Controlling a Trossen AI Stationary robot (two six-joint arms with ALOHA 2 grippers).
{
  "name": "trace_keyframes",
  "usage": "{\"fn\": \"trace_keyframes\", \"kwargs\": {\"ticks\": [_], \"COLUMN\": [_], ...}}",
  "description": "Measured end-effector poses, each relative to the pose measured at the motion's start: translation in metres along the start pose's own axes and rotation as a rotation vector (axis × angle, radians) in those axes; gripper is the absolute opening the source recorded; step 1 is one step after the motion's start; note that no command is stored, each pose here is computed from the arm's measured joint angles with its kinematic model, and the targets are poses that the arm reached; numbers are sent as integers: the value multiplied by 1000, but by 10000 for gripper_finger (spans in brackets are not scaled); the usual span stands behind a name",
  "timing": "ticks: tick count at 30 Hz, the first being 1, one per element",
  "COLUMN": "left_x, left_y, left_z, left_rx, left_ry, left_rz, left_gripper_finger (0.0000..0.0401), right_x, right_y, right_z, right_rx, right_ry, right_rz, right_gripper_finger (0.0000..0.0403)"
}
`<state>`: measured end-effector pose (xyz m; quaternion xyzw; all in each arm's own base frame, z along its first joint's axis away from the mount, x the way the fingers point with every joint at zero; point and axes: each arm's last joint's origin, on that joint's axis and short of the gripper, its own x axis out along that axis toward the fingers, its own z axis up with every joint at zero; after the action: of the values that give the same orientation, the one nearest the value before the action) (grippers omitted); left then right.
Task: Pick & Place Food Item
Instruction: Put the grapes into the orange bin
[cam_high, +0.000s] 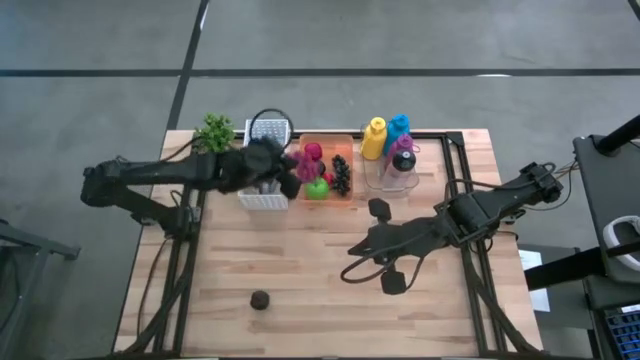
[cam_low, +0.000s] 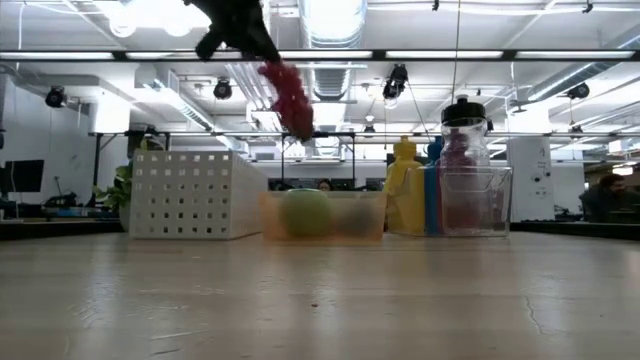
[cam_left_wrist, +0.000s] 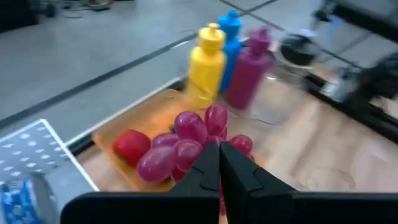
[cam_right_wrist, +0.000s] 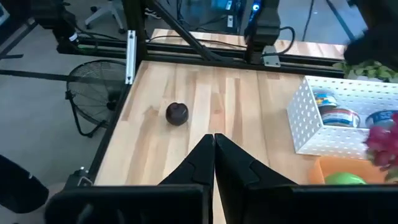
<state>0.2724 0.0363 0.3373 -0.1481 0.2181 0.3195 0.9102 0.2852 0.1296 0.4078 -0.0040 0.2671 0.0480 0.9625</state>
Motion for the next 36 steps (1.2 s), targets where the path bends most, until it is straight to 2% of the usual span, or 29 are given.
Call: {"fn": "trace_keyframes", "kwargs": {"ticks": [8, 16, 23, 30, 36], "left_x": [55, 115, 158, 177, 179], "left_y": [23, 37, 38, 34, 35], "left_z": [9, -6, -18, -22, -22], "left_rx": [-31, -18, -11, 11, 2], "left_ry": [8, 83, 137, 160, 161], "left_rz": [21, 124, 160, 164, 173], "left_gripper_finger": [0, 0, 0, 3, 32], "right_x": [1, 1, 1, 1, 1], "right_y": [-1, -1, -1, -2, -1], "right_z": [0, -1, -1, -1, -1], "right_rx": [0, -4, -5, -4, -1], "right_ry": [-4, -7, -6, -6, -7], "right_rz": [-23, -44, -47, -48, -47], "right_gripper_finger": [8, 8, 8, 8, 8]}}
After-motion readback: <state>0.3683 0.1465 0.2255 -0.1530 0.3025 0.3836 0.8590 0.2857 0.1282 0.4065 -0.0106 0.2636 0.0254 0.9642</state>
